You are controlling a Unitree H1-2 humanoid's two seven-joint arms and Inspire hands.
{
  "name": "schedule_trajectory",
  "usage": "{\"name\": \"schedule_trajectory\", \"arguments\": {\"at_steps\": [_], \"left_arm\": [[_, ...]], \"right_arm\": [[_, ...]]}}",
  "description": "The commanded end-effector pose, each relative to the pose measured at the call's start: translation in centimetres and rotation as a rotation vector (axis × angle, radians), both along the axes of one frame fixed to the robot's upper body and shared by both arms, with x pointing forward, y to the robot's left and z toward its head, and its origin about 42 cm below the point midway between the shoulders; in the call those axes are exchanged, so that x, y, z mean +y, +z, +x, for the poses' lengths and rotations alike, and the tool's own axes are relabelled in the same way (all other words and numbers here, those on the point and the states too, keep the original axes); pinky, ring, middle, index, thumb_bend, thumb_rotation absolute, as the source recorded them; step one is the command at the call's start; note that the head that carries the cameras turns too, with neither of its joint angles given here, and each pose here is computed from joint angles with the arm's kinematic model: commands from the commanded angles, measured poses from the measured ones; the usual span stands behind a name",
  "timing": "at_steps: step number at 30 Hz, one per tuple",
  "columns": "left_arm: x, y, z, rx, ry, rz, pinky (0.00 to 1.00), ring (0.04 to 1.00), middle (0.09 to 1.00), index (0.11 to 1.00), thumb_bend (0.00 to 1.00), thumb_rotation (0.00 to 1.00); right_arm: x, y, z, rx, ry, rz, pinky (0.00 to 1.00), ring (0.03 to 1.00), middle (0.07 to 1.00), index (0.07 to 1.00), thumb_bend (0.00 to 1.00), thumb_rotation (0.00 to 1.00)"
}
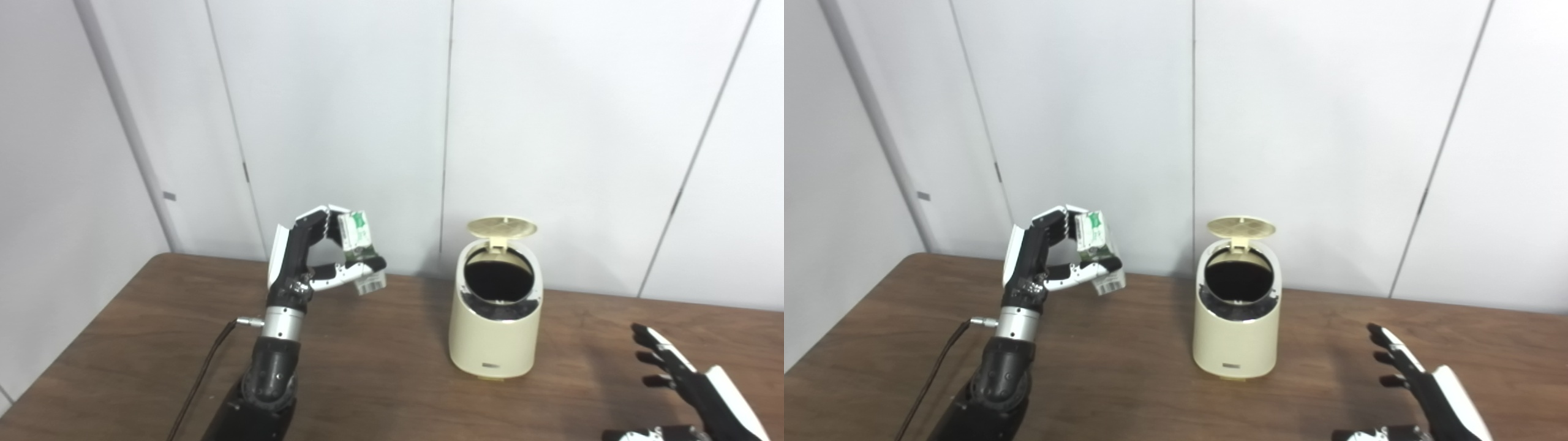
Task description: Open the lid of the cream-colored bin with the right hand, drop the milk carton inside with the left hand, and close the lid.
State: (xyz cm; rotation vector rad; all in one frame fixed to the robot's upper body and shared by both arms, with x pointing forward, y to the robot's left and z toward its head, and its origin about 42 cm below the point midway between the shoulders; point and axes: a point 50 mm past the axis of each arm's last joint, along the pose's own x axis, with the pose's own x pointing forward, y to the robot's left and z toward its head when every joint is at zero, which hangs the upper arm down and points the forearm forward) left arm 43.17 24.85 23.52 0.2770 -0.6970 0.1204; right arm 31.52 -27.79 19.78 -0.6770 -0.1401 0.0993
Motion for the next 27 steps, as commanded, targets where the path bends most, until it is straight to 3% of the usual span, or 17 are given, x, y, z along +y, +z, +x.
{"name": "schedule_trajectory", "arguments": {"at_steps": [1,7,15,27], "left_arm": [[-1.6,4.1,0.6,-0.151,-0.028,0.009,0.46,0.451,0.494,0.494,0.50,0.00],[-4.1,4.5,0.4,-0.156,-0.112,-0.031,0.46,0.447,0.493,0.501,0.50,0.00],[-6.7,5.2,0.2,-0.169,-0.190,-0.024,0.45,0.452,0.487,0.502,0.50,0.00],[-11.2,6.5,0.9,-0.163,-0.342,-0.068,0.45,0.447,0.490,0.502,0.50,0.00]], "right_arm": [[0.4,1.8,0.7,-0.097,0.031,-0.004,0.75,0.879,0.927,0.946,0.77,0.10],[0.9,1.4,1.2,-0.098,0.022,0.000,0.72,0.867,0.925,0.944,0.77,0.17],[1.2,0.8,1.5,-0.136,0.035,-0.001,0.71,0.864,0.927,0.935,0.76,0.12],[1.8,0.8,1.7,-0.140,0.015,-0.007,0.71,0.861,0.919,0.932,0.77,0.17]]}}
